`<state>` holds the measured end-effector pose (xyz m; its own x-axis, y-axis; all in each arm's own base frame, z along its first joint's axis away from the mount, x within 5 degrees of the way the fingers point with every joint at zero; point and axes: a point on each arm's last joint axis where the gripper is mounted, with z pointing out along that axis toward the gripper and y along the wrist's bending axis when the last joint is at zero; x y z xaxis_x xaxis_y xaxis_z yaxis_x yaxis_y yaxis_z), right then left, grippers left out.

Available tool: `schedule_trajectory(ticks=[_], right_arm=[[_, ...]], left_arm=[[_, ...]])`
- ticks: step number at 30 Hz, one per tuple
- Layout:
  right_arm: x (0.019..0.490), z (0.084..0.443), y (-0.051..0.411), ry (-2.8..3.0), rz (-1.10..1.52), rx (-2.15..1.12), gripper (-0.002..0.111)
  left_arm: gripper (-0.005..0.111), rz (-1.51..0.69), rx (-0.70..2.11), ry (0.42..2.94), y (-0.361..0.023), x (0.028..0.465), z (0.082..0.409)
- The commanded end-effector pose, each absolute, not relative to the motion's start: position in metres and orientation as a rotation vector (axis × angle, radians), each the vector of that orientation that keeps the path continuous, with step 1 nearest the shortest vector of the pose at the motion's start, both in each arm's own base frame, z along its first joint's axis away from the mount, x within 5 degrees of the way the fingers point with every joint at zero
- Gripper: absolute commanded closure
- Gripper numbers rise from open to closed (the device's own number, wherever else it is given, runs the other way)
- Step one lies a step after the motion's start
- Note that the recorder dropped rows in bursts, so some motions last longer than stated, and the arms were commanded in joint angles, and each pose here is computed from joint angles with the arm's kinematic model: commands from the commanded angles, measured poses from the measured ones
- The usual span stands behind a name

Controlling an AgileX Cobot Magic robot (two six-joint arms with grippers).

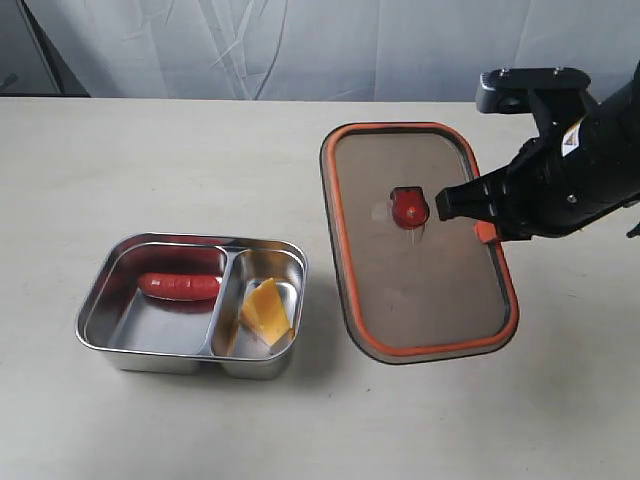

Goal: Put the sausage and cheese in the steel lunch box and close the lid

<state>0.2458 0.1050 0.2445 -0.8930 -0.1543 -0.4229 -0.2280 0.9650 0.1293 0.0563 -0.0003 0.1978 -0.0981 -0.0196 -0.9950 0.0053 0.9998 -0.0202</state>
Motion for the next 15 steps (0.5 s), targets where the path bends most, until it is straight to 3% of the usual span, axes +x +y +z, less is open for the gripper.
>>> schedule_trajectory(ticks=[1,9,15], right_arm=[[0.239,0.258,0.103,2.635,0.246,-0.332,0.109],[0.23,0.259,0.123,2.599,0.281,-0.471,0.109],[0.222,0.264,0.151,2.468,0.331,-0.636,0.109]], left_arm=[[0.107,-0.074,-0.053,1.627,-0.001,0.056,0.2],[0.107,-0.714,-0.647,1.372,0.0,0.056,0.214],[0.107,-1.074,-0.798,1.47,-0.017,0.055,0.206]])
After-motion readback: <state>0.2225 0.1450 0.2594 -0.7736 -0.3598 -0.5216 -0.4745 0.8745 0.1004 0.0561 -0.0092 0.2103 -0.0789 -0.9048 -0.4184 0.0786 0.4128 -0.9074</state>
